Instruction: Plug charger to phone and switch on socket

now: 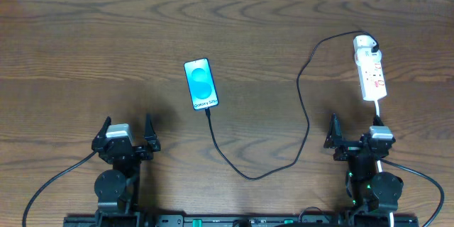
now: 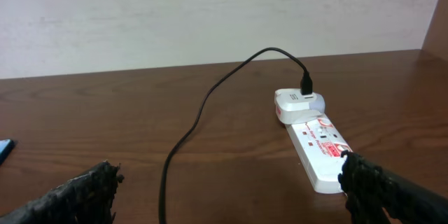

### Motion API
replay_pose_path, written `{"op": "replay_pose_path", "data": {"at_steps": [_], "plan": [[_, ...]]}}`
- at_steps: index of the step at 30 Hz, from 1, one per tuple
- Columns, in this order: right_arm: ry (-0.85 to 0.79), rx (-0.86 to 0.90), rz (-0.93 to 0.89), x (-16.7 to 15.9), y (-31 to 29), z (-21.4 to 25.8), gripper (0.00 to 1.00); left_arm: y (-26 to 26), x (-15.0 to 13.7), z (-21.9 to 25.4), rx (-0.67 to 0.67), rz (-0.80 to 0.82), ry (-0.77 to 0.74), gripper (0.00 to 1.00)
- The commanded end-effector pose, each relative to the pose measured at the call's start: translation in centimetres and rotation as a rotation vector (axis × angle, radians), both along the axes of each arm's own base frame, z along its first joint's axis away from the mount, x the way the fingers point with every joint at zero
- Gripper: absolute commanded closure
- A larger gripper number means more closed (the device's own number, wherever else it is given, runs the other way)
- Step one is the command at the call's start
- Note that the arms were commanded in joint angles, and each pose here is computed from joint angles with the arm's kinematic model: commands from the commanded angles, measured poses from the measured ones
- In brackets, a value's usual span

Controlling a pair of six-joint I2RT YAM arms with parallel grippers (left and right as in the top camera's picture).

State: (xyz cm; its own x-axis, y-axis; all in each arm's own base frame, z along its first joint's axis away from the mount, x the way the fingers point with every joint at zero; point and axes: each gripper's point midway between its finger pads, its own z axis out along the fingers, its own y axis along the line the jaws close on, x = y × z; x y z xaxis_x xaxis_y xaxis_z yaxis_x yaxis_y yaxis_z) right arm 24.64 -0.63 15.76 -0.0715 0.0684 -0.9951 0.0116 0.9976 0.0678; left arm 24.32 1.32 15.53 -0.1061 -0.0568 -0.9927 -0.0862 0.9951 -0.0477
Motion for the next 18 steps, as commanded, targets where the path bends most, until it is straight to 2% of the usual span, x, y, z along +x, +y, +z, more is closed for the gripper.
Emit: {"op": "replay_pose_path", "data": {"at_steps": [1, 18], "plan": [[-0.001, -0.002, -0.002, -0.03, 0.00, -0.02, 0.01, 0.49, -0.03, -1.77, 0.025, 0.024, 0.042, 0.08], [-0.001, -0.002, -0.002, -0.03, 0.00, -0.02, 0.01, 0.22, 0.01, -1.86, 0.022, 0.008, 0.046, 0.08]]}}
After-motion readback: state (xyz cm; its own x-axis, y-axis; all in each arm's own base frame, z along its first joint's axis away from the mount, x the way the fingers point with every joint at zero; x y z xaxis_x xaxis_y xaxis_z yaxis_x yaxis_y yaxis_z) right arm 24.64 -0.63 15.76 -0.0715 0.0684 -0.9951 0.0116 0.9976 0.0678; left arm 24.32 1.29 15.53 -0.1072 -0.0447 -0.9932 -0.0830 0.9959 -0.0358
